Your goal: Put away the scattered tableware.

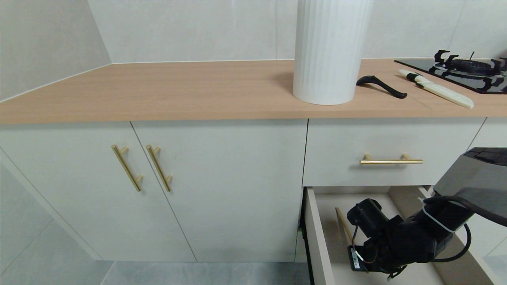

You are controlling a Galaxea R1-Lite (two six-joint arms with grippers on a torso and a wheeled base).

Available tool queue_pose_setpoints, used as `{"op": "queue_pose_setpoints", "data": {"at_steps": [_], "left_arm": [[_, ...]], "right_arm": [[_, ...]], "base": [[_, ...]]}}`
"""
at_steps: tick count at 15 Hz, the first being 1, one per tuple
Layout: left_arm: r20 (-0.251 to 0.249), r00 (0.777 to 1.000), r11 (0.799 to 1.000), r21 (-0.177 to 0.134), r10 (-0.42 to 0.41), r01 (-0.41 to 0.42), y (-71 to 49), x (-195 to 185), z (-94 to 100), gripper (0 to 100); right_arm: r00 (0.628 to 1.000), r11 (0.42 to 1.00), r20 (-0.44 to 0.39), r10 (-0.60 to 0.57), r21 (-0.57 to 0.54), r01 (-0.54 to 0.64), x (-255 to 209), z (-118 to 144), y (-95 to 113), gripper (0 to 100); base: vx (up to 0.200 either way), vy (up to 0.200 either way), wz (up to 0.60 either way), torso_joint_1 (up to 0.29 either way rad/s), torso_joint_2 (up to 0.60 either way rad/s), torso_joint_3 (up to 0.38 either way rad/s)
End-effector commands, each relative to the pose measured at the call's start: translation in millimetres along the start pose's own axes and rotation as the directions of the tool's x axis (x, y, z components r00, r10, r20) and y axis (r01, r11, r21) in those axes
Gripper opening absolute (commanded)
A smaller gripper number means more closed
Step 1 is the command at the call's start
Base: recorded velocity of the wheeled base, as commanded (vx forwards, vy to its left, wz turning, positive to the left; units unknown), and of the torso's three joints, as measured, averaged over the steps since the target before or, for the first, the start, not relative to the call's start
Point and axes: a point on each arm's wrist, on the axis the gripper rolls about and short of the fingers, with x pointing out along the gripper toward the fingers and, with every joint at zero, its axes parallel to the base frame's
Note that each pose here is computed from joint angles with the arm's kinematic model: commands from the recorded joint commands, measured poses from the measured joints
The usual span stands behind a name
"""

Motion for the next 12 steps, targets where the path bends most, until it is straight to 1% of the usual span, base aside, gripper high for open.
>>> {"op": "queue_pose_setpoints", "data": {"at_steps": [1, 7, 8, 12], "left_arm": [[0.000, 1.000, 1.000, -0.001, 0.000, 0.000, 0.0, 0.1, 0.0, 100], [0.000, 1.000, 1.000, -0.001, 0.000, 0.000, 0.0, 0.1, 0.0, 100], [0.000, 1.000, 1.000, -0.001, 0.000, 0.000, 0.0, 0.1, 0.0, 100], [0.000, 1.000, 1.000, -0.001, 0.001, -0.001, 0.0, 0.1, 0.0, 100]], "right_arm": [[1.000, 1.000, 0.002, 0.002, 0.000, -0.002, -0.8, 0.2, 0.2, 0], [1.000, 1.000, 0.005, 0.002, 0.003, -0.002, -1.5, 1.0, -0.6, 0], [1.000, 1.000, 0.004, 0.000, 0.004, -0.001, -1.0, 1.0, -1.0, 100], [1.000, 1.000, 0.007, 0.004, 0.005, -0.004, -3.1, 1.4, -1.2, 100]], "base": [[0.000, 0.000, 0.00, 0.000, 0.00, 0.000], [0.000, 0.000, 0.00, 0.000, 0.00, 0.000], [0.000, 0.000, 0.00, 0.000, 0.00, 0.000], [0.000, 0.000, 0.00, 0.000, 0.00, 0.000]]}}
